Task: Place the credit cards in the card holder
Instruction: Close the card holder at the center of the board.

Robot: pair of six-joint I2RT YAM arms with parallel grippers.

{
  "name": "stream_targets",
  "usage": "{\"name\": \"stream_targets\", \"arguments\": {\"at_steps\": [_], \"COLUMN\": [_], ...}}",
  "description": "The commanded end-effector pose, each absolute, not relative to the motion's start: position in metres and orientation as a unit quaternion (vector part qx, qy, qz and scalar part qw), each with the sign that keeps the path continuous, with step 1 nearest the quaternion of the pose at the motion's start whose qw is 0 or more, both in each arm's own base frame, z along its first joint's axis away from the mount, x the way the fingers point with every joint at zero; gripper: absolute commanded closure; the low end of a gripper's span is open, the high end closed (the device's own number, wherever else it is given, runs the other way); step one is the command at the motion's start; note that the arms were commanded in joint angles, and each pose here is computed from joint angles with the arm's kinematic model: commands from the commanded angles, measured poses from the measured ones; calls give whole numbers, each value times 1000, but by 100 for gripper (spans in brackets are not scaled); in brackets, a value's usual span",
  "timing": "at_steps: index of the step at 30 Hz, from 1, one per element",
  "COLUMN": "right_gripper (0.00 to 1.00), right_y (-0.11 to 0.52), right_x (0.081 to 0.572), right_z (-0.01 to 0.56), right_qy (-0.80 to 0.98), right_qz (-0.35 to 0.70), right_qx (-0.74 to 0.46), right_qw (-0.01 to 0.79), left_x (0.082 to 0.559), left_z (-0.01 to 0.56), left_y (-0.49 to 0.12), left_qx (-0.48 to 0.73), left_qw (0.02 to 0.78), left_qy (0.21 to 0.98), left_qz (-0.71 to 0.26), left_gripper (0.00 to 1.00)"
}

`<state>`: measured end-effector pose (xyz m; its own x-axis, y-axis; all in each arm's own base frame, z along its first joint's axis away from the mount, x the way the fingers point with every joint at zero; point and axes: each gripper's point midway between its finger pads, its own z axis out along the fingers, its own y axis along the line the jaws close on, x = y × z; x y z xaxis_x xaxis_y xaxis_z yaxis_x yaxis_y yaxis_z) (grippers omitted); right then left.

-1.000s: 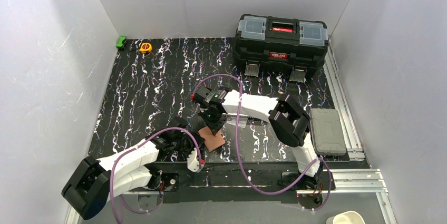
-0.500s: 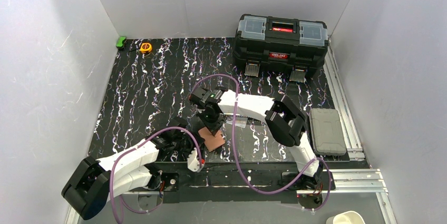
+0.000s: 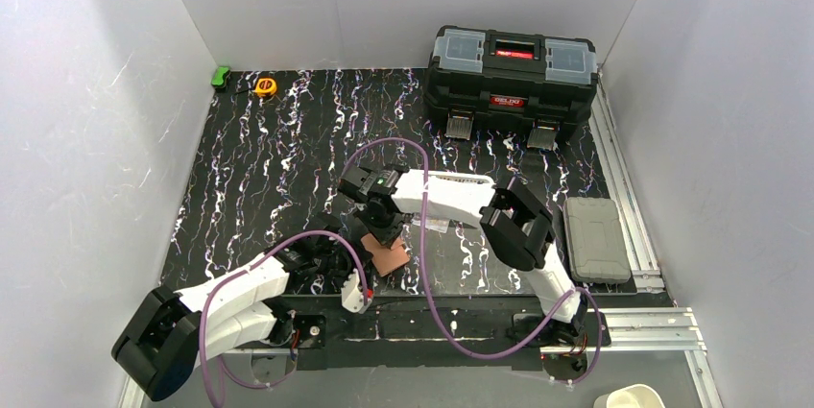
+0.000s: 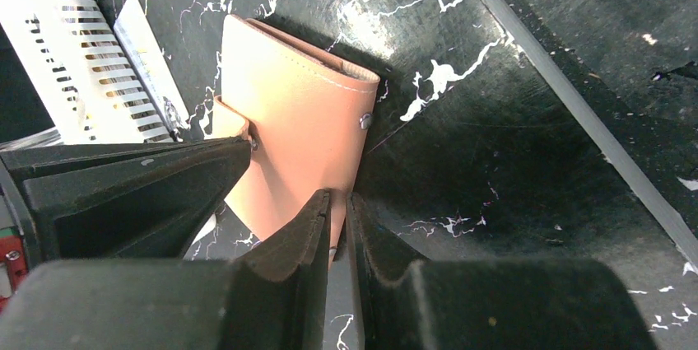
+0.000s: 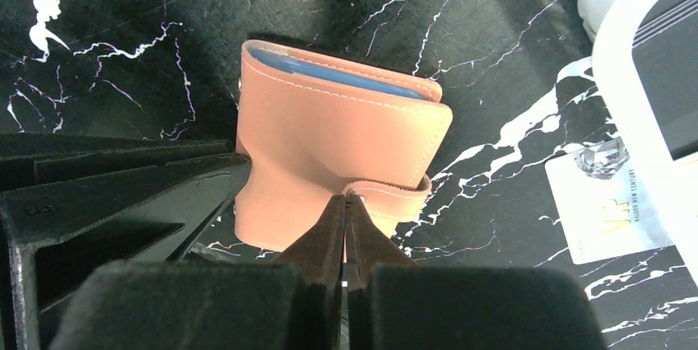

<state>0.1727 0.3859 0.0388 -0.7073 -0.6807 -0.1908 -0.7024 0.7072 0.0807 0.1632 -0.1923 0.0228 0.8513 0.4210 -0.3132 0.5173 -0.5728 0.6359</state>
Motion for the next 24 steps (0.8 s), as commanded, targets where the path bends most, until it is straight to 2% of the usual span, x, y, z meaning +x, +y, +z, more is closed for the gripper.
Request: {"name": "stream_targets", "arguments": {"at_steps": [1, 24], "right_gripper": [99, 99], "right_y": [375, 375], "right_x": [147, 126], "right_z": [-37, -76], "right_qy": [925, 922], "right_qz": [41, 49], "right_qx": [-376, -382], "right_qw": [22, -26], "left_x": [149, 152], "left_z": [22, 25], "left_y": [-193, -197], "left_qx": [882, 877], "left_qw": [371, 374], "left_qy": [273, 280], "left_qz": [-102, -110], "left_gripper": [88, 89]}}
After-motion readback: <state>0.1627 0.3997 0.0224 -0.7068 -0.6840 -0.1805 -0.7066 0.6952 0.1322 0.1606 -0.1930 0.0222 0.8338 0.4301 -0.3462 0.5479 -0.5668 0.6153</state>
